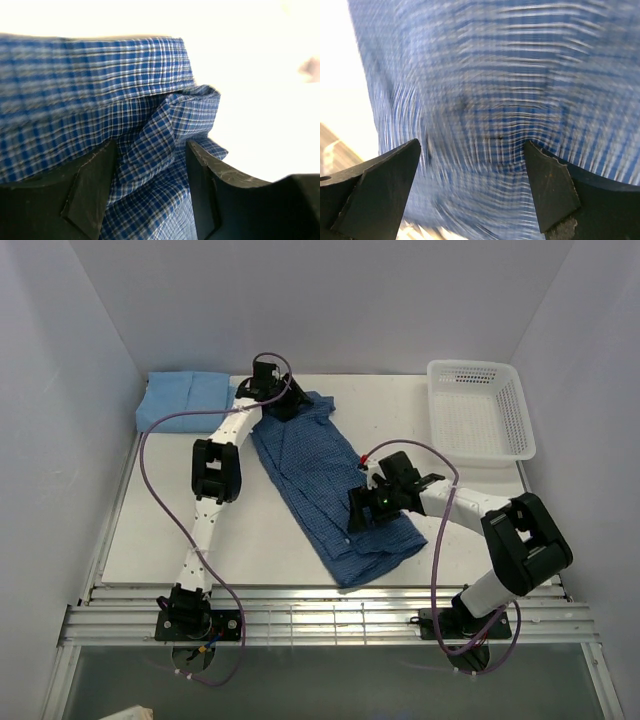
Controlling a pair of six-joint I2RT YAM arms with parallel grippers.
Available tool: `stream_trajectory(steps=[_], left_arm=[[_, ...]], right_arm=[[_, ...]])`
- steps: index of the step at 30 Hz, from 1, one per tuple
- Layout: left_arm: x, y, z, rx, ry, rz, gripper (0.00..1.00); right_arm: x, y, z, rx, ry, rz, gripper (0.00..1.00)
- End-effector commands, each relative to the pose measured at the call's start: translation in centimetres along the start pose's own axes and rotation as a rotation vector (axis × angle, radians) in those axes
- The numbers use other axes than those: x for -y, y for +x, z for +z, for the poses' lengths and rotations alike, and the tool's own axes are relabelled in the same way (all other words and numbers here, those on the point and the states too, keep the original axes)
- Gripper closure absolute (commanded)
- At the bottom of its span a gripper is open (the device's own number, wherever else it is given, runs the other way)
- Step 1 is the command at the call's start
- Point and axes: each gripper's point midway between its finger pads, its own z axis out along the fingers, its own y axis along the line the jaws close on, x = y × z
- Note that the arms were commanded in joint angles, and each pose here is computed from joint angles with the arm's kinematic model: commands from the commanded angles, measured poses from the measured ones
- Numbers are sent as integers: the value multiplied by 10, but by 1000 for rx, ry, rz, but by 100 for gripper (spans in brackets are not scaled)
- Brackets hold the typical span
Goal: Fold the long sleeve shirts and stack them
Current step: Fold the shirt
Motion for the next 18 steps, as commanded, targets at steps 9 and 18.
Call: stream_trajectory(steps=[9, 18], left_arm=[[6, 30, 116, 114, 179, -247, 31], [-13, 28, 125, 183, 104, -256, 33]], right_arm=[[-142, 64, 31, -242, -461, -163, 10], [-138, 63, 42, -250, -345, -146, 10]])
